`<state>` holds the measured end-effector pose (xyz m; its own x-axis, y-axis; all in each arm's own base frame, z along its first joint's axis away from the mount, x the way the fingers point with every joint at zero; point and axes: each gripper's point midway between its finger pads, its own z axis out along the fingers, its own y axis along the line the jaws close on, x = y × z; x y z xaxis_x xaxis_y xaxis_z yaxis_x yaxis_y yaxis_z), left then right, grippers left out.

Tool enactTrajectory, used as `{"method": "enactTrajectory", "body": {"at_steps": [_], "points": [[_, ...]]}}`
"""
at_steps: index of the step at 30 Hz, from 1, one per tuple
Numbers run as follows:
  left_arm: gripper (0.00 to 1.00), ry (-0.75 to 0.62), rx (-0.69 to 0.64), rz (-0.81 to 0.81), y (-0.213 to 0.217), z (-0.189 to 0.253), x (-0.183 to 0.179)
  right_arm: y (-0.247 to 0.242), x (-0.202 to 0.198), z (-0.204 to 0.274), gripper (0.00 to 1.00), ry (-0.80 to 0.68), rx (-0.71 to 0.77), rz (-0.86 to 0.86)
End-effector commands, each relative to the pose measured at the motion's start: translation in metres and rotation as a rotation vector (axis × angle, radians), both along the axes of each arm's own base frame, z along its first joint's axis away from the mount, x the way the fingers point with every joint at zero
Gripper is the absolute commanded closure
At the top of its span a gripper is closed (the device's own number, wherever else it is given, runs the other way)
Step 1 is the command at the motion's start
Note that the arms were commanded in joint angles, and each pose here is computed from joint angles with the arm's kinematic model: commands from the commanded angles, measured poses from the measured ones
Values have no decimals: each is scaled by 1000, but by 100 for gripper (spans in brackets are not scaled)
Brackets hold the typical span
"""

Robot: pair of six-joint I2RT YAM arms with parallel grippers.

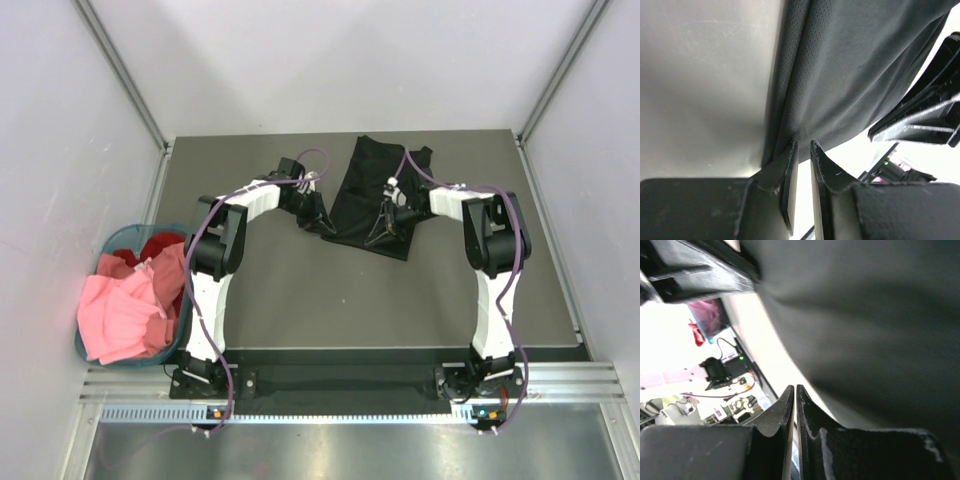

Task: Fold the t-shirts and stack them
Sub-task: Fold the tshirt

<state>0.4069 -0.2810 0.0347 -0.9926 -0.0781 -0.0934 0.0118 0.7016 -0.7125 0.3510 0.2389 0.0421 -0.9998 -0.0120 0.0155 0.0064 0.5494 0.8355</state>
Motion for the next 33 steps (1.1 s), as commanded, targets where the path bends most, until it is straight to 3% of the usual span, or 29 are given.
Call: {"method": "enactTrajectory", "body": {"at_steps": [1, 6, 13, 22, 33], "points": [[79, -56, -73, 10, -14, 43, 2, 27, 14, 42, 95, -104, 97, 29], [79, -38, -107, 34, -23, 38, 6, 44, 19, 27, 96, -73, 126, 20], [80, 14, 20, 63, -6, 1, 1, 41, 14, -3, 96, -32, 94, 37], [80, 78, 118, 55, 21, -35, -12, 12, -12, -19, 96, -8, 63, 12], [81, 88, 159, 47, 34, -43, -16, -40, -24, -21, 96, 2, 71, -99]]}}
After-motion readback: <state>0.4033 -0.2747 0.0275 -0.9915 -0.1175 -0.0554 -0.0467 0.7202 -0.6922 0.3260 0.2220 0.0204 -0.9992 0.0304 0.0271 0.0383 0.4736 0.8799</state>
